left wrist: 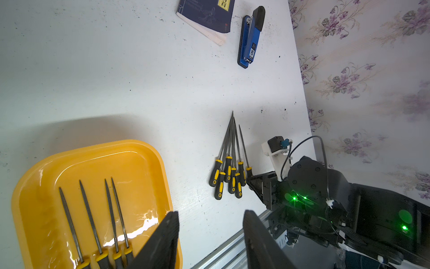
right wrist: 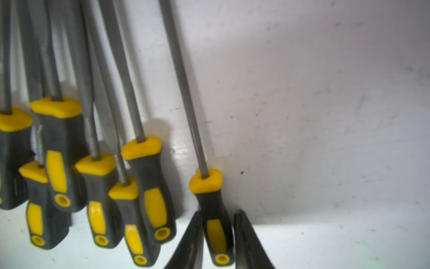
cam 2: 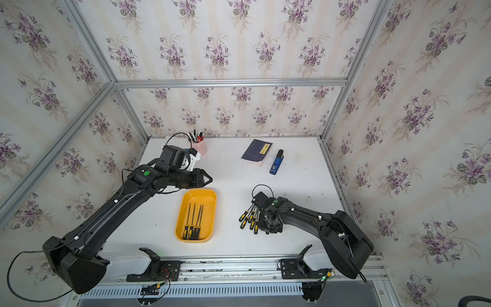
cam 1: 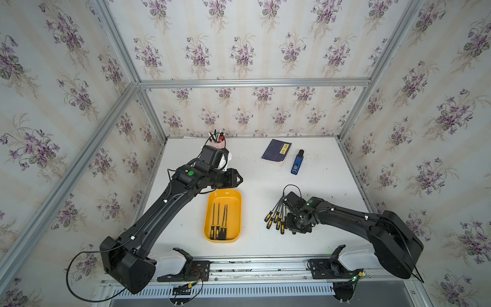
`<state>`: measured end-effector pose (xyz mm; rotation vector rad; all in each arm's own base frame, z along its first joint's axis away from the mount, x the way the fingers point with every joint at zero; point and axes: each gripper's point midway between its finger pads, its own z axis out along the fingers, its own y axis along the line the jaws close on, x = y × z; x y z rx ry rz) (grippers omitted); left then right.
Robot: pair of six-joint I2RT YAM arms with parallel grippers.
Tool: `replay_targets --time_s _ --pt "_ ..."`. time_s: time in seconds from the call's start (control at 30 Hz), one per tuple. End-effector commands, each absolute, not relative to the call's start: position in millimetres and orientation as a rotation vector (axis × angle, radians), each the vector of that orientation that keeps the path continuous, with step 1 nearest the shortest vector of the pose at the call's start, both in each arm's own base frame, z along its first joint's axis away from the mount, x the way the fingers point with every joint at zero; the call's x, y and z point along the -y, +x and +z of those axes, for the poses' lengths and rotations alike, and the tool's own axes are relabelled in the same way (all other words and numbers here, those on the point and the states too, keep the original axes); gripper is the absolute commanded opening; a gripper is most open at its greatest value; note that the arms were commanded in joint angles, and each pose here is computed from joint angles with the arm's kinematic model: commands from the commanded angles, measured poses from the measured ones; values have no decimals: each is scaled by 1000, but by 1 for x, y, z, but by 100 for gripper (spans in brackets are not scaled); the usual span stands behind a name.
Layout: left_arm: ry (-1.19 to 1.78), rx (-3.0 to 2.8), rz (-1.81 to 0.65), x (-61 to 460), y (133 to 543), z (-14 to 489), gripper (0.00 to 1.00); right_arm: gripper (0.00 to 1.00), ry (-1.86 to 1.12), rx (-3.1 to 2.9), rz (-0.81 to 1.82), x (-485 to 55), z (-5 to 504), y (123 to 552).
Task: Put the file tool into the storage box
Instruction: Pick up the file tool from the center of the board.
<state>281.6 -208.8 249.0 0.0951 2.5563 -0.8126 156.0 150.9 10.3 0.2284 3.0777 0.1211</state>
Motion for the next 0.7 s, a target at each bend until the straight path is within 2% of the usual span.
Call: replay_targets --time_s 0.0,0.23,0.43,0.53,0.67 --pt "92 -2552 -816 209 283 249 50 21 215 -3064 175 -158 9 160" --pt "117 -2542 -896 220 283 254 50 7 202 -2966 248 -163 43 173" --pt "134 -2504 -1157 250 285 266 51 5 92 -2707 598 -192 125 194" --pt "119 -2476 -1316 268 289 270 60 6 4 -2551 858 -215 166 194" --pt "92 -2484 -1395 283 299 266 62 7 -33 -2406 1046 -229 198 193"
